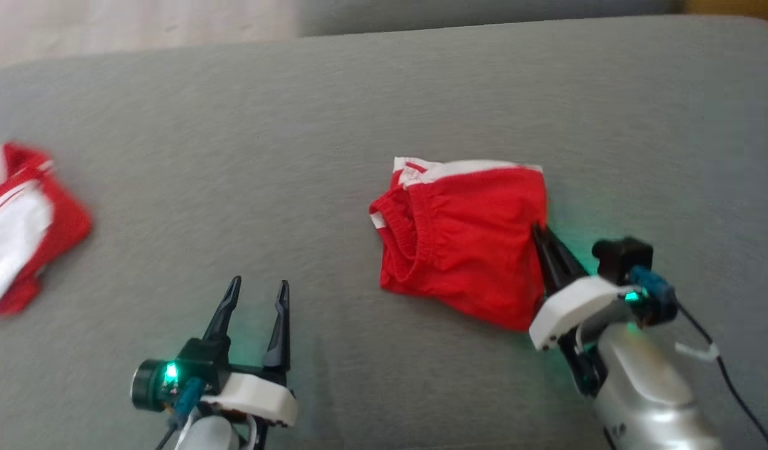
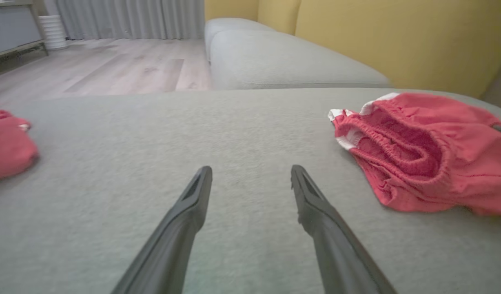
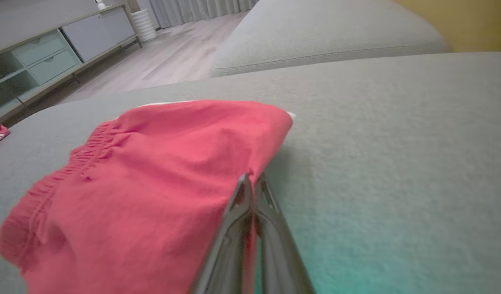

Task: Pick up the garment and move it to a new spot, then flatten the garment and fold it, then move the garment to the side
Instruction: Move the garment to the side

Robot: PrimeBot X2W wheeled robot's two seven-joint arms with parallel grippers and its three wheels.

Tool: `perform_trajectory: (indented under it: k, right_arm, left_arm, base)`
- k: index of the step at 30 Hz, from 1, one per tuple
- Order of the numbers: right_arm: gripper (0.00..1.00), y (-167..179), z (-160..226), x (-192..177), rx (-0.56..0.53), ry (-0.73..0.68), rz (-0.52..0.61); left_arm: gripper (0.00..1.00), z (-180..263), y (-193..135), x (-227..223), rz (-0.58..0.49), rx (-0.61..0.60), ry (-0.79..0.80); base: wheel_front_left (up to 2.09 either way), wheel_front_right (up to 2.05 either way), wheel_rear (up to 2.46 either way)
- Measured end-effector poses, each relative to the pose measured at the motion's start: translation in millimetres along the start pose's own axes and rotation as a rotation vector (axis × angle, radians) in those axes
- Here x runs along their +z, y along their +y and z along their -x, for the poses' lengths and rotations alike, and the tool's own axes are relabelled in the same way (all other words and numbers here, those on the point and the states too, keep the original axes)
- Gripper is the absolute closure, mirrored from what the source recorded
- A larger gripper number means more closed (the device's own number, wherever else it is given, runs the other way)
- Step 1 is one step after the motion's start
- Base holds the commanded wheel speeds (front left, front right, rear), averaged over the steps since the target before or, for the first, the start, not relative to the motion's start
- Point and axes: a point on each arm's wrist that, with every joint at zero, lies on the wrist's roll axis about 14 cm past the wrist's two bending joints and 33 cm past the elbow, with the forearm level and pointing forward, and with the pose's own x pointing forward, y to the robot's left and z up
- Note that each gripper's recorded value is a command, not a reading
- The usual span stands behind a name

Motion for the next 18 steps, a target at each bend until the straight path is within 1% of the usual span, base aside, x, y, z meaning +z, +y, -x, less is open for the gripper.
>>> perform_trajectory:
  k: [4, 9, 11, 16, 18]
  right_arm:
    - [1.0, -33, 32, -10, -0.105, 0.007, -0.019]
    - [1.0, -76, 67, -2, -0.251, -0.049, -0.069]
    - [1.0, -92, 84, -4, -0.312, -0.056, -0.089]
    - [1.0, -115, 115, -18, -0.41, -0.039, -0.104]
    - [1.0, -119, 117, -21, -0.42, -0.016, -0.068]
  left_arm:
    - [0.0, -16, -44, 5, -0.001, -0.137, -0.01]
    - [0.0, -26, -109, 3, -0.018, -0.34, -0.001]
    - [0.0, -27, -130, 2, -0.019, -0.402, 0.003]
    - [0.0, -26, -170, -5, -0.016, -0.528, 0.025]
    - [0.0, -28, -178, -7, -0.003, -0.552, 0.033]
  base:
    - [0.0, 0.0, 0.0]
    - [0.0, 0.0, 0.0]
    - [0.0, 0.0, 0.0]
    - [0.0, 0.0, 0.0]
    - [0.0, 0.0, 0.0]
